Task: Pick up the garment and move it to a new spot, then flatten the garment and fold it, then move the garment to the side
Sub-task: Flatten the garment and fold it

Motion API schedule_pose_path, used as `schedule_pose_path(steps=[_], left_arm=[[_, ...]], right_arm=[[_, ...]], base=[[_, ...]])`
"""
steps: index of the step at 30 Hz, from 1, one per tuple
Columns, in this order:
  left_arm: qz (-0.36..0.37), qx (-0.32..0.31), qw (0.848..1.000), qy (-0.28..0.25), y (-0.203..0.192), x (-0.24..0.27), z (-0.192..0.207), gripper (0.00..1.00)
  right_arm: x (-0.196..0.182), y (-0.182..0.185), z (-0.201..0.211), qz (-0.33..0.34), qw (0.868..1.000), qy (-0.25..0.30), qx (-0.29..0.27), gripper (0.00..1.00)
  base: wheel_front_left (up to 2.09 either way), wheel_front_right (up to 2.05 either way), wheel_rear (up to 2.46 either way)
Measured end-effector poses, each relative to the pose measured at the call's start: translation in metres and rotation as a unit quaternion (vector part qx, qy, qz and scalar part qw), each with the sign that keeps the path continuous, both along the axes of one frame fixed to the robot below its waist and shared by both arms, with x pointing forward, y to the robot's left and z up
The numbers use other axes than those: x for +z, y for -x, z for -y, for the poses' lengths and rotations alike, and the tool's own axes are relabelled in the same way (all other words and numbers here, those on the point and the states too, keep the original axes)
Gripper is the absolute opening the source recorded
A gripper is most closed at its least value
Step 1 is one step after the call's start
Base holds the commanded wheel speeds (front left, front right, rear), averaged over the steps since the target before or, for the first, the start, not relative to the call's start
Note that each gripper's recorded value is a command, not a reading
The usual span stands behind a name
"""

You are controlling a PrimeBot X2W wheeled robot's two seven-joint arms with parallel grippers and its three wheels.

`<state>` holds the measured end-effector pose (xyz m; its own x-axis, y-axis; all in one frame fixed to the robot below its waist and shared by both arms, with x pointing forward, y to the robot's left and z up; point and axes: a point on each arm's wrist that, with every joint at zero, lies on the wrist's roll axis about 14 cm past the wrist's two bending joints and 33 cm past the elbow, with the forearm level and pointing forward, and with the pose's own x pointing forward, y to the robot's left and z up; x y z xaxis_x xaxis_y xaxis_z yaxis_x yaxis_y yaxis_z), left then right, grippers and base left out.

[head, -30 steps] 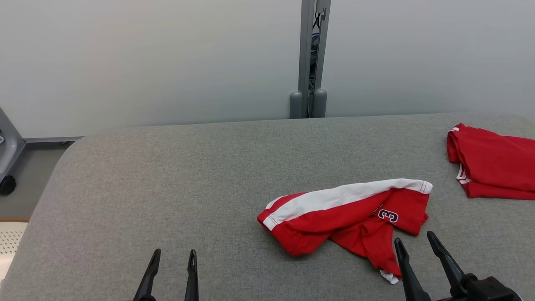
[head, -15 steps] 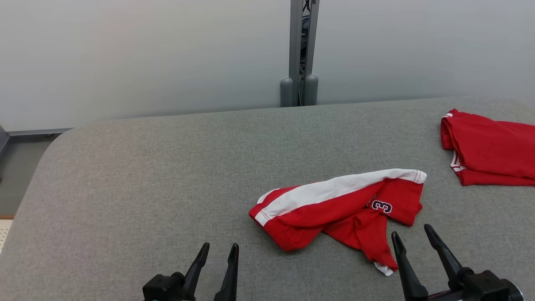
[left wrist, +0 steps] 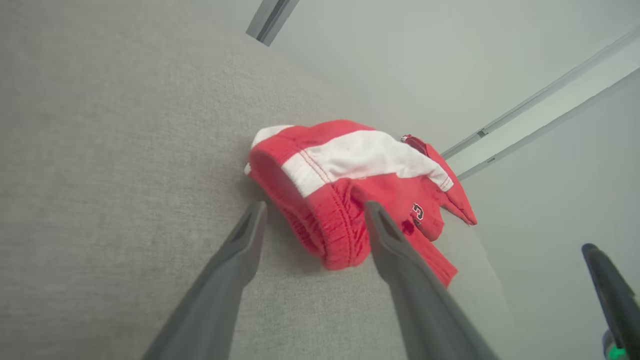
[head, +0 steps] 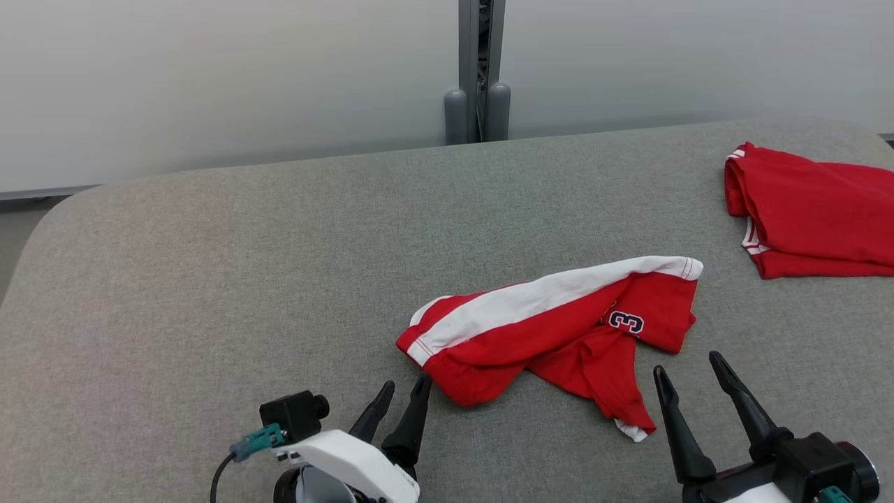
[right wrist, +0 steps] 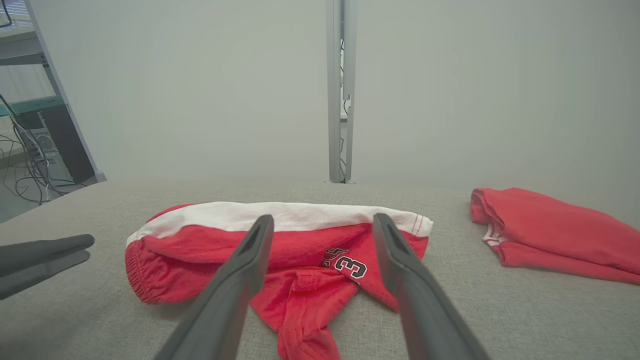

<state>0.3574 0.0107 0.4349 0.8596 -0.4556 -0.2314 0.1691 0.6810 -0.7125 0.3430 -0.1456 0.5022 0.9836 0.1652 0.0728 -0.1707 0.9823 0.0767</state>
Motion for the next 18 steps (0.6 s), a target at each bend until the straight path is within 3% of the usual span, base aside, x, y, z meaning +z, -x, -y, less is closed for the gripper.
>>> schedule_pose_path(steps=[4, 18], left_arm=[[-0.048, -0.007, 0.999, 0.024, -0.007, -0.01, 0.006, 1.0], [-0.086, -0.015, 0.995, 0.05, -0.021, -0.019, 0.016, 0.96]], right_arm=[[-0.003, -0.004, 0.0, -0.006, 1.0, 0.001, 0.0, 1.0], [-0.004, -0.006, 0.004, -0.006, 1.0, 0.009, -0.001, 1.0]], base=[[0.0, 0.0, 0.0], [0.0, 0.0, 0.0]])
